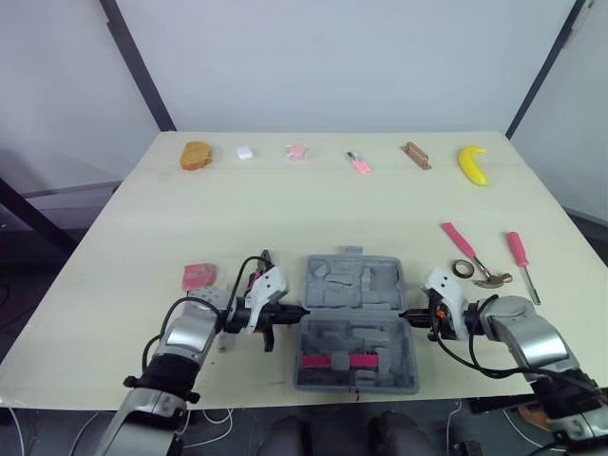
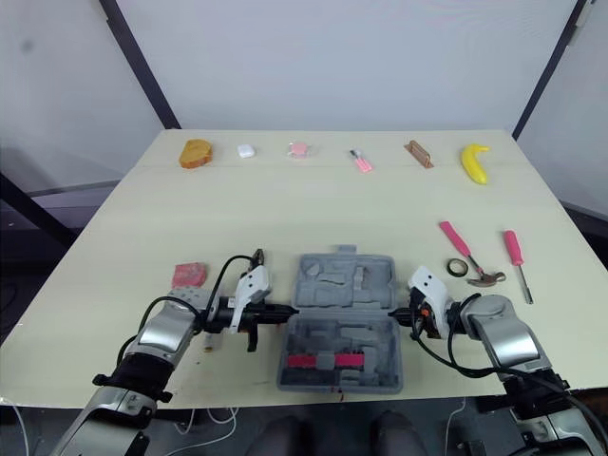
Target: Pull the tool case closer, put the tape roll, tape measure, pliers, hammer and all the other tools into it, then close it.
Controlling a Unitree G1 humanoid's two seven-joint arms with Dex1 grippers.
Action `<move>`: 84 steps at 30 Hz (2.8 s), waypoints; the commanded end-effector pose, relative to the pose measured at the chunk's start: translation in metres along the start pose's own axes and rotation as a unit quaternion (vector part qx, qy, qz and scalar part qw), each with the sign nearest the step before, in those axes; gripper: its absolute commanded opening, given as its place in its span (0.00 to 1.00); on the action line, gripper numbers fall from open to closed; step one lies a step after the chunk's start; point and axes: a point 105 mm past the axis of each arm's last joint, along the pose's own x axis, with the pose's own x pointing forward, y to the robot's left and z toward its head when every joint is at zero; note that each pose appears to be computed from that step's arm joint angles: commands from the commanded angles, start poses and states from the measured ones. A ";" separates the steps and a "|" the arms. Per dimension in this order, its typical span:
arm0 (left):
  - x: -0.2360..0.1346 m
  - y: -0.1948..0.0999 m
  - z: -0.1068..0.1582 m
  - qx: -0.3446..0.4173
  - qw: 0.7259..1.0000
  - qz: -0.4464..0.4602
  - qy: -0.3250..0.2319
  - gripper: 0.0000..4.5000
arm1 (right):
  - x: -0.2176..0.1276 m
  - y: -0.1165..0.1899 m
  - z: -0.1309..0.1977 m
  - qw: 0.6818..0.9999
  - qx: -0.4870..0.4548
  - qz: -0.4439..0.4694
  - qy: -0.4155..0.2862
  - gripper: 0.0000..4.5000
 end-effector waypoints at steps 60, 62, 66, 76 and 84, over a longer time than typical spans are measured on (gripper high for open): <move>-0.001 -0.036 -0.004 0.019 0.997 -0.072 0.013 0.00 | -0.002 0.032 -0.022 0.999 0.014 0.030 0.019 0.01; -0.002 -0.036 -0.004 0.019 0.997 -0.073 0.014 0.00 | -0.002 0.033 -0.024 0.999 0.015 0.032 0.022 0.01; -0.003 -0.039 -0.006 0.018 0.997 -0.079 0.018 0.00 | -0.003 0.036 -0.028 0.999 0.019 0.036 0.028 0.01; -0.003 -0.044 -0.012 0.017 0.996 -0.085 0.025 0.00 | -0.002 0.041 -0.031 0.998 0.019 0.046 0.036 0.01; -0.004 -0.046 -0.015 0.016 0.995 -0.090 0.029 0.00 | -0.002 0.043 -0.032 0.998 0.020 0.051 0.041 0.01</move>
